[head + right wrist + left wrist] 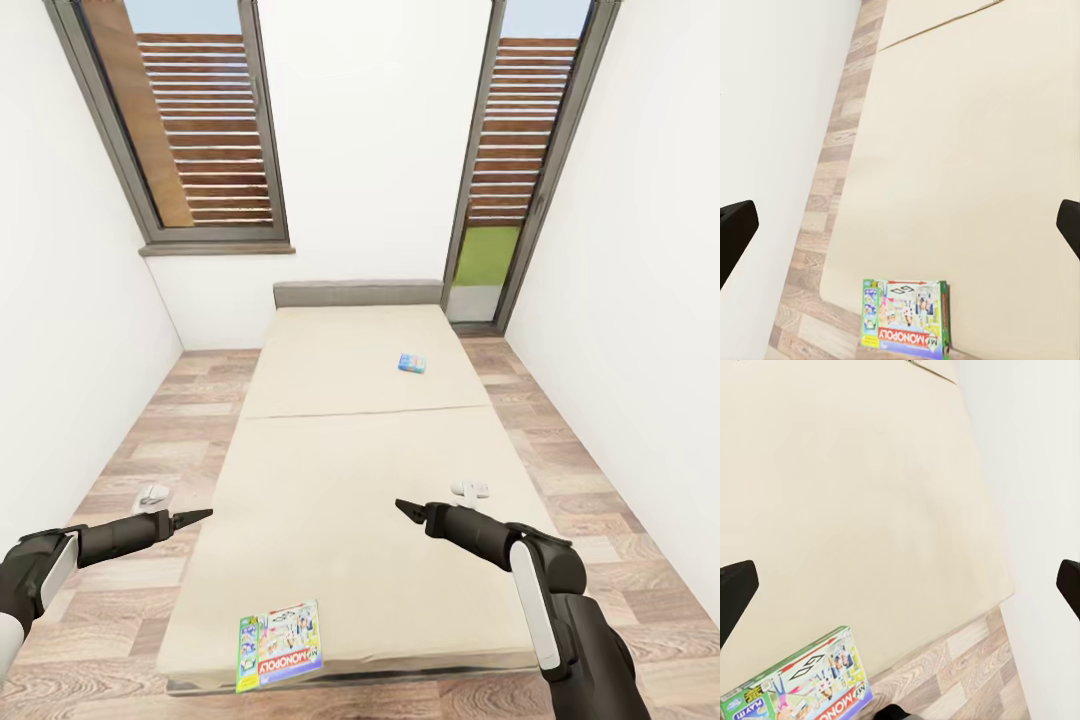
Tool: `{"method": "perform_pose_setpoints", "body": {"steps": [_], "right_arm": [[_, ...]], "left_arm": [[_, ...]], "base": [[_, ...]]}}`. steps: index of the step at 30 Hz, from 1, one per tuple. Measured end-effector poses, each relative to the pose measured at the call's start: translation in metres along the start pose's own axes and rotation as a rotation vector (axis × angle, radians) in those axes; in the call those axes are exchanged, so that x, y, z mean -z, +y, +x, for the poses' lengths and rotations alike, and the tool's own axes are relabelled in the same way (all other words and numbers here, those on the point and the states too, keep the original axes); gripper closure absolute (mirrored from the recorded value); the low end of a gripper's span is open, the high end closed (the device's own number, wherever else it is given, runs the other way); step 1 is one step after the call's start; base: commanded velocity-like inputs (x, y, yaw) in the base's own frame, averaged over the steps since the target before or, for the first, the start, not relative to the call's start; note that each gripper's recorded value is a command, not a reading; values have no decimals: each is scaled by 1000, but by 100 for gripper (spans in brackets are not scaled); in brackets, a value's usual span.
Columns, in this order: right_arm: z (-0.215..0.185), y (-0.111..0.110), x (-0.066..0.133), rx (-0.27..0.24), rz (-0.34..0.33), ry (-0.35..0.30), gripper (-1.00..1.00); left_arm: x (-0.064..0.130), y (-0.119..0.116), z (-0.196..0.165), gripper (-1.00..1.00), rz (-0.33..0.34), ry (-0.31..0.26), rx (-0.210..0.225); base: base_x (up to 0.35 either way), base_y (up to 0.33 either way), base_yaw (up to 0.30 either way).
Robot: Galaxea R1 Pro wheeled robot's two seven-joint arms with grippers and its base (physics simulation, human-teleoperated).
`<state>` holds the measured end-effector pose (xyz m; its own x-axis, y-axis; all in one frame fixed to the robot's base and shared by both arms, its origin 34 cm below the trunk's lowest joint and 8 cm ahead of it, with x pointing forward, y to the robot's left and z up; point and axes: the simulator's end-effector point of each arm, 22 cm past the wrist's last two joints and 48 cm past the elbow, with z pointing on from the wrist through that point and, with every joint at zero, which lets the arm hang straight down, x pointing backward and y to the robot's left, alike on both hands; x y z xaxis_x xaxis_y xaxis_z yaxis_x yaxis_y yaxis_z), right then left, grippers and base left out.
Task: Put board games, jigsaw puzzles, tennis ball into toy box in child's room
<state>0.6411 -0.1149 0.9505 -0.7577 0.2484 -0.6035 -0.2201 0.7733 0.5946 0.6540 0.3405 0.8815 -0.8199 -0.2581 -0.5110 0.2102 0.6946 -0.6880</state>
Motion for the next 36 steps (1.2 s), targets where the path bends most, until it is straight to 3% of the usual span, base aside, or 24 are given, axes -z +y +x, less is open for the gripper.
{"method": "perform_pose_setpoints", "body": {"steps": [36], "right_arm": [[-10,12,9,17,-9,-20,-100]], "left_arm": [[11,-18,-19,-100,12,-35,-34]], "base": [[0,0,0]]}}
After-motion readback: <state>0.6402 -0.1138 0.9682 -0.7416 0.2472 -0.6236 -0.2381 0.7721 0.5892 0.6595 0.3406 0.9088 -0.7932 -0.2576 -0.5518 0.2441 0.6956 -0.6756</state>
